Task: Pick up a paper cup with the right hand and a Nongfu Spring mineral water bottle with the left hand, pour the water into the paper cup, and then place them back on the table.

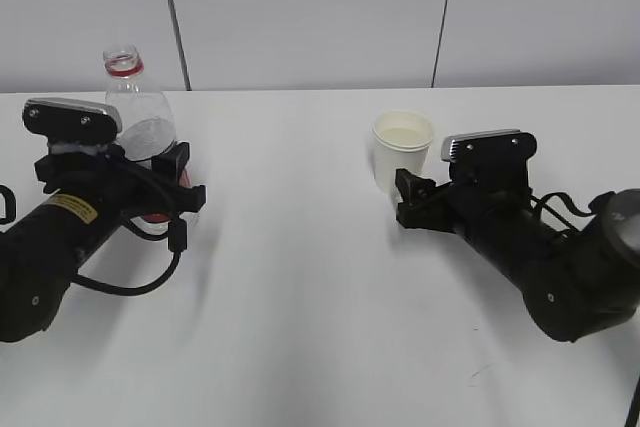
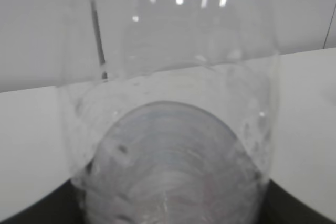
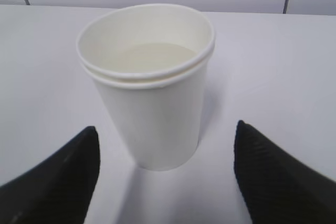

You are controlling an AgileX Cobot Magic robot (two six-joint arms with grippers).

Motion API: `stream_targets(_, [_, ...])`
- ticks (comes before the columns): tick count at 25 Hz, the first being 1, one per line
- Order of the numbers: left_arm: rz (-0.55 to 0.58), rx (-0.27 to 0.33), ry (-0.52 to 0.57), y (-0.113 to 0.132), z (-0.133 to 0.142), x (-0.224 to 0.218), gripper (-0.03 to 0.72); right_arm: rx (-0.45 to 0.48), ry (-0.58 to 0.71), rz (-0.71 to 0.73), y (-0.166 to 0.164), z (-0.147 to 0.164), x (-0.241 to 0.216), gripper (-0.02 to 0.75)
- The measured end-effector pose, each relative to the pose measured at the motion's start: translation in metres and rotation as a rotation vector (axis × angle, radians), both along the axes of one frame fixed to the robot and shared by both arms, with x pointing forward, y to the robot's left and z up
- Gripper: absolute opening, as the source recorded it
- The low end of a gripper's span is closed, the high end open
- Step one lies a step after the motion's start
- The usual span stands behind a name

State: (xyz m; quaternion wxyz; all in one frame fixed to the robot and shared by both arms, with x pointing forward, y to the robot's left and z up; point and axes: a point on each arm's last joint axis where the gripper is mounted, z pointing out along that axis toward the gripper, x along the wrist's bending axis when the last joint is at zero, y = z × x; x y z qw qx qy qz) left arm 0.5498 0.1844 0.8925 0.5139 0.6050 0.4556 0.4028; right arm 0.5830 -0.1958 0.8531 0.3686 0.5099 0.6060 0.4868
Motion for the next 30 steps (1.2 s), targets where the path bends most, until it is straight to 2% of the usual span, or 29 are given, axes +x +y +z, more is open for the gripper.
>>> stream_targets(11, [0.011, -0.028, -0.059, -0.006, 0.014, 0.022, 0.382, 0.006, -0.045, 0.001, -0.012, 0.025, -0.037, 0.594])
stream_targets(20, [0.054, -0.021, -0.049, 0.002, -0.003, 0.04, 0.382, 0.006, -0.046, 0.001, -0.012, 0.026, -0.038, 0.593])
stream_targets(30, [0.049, -0.02, -0.064, 0.002, -0.005, 0.04, 0.392, 0.006, -0.047, 0.001, -0.012, 0.026, -0.038, 0.592])
